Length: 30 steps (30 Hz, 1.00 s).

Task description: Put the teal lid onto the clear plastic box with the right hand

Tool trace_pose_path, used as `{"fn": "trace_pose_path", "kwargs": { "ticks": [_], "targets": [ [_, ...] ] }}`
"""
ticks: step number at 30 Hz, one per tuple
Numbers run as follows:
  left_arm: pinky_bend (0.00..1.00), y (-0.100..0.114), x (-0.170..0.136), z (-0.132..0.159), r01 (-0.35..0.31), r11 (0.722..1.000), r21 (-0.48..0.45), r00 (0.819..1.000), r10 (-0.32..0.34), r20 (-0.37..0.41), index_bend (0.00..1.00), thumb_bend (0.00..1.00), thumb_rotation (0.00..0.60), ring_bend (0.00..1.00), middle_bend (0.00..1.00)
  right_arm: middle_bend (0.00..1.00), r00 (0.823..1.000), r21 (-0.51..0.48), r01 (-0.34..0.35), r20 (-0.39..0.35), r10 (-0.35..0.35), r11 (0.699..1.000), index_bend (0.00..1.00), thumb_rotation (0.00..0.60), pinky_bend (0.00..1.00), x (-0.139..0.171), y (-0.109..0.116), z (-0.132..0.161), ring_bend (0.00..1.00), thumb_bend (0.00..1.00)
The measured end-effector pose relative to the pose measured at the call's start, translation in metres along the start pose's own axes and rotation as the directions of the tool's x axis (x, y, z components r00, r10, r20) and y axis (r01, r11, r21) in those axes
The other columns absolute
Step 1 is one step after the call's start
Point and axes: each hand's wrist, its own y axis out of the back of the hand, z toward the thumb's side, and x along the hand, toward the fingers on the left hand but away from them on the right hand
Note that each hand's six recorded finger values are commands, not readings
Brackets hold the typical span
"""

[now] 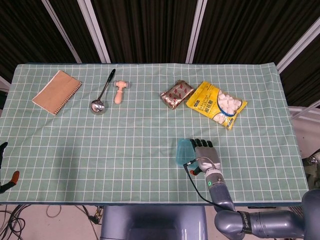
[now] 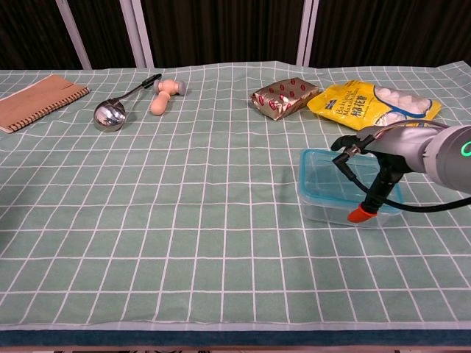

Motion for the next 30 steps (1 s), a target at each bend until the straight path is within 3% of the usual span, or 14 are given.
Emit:
{"fn": "trace_pose_path", "kwargs": {
  "ticks": [15, 19, 21, 25, 30],
  "targets": [
    [0.0, -0.001, 0.0, 0.0, 0.003, 1.0, -0.001, 1.0, -0.003, -0.003, 0.08, 0.32, 0.6, 0.0, 0.0, 0.02, 1.0, -0.023, 0.026, -0.008, -0.026, 0.999, 0.0, 0.6, 0.0, 0.011, 0.021, -0.003, 0.0, 0.2],
    [0.0, 0.0, 0.0, 0.0, 0.001, 1.0, -0.002, 1.0, -0.001, -0.002, 0.08, 0.32, 0.6, 0.0, 0.0, 0.08, 0.998, -0.043, 0.054, -0.016, -0.055, 0.998, 0.01, 0.6, 0.0, 0.022, 0.035, -0.005, 0.0, 0.2],
    [0.0, 0.0, 0.0, 0.0, 0.002, 1.0, -0.003, 1.0, -0.002, -0.002, 0.08, 0.32, 0.6, 0.0, 0.0, 0.09, 0.997, -0.055, 0.075, -0.027, -0.076, 0.996, 0.05, 0.6, 0.0, 0.028, 0.042, -0.005, 0.0, 0.2],
    [0.0, 0.0, 0.0, 0.0, 0.003, 1.0, -0.005, 1.0, -0.003, -0.001, 0.08, 0.32, 0.6, 0.0, 0.0, 0.11, 0.989, -0.085, 0.128, -0.062, -0.134, 0.988, 0.28, 0.6, 0.0, 0.038, 0.057, -0.005, 0.0, 0.23],
    [0.0, 0.0, -0.001, 0.0, 0.003, 1.0, -0.005, 1.0, -0.003, 0.0, 0.08, 0.32, 0.6, 0.0, 0.0, 0.11, 0.973, -0.134, 0.185, -0.11, -0.201, 0.973, 0.47, 0.6, 0.0, 0.047, 0.068, -0.003, 0.0, 0.37]
  ]
}}
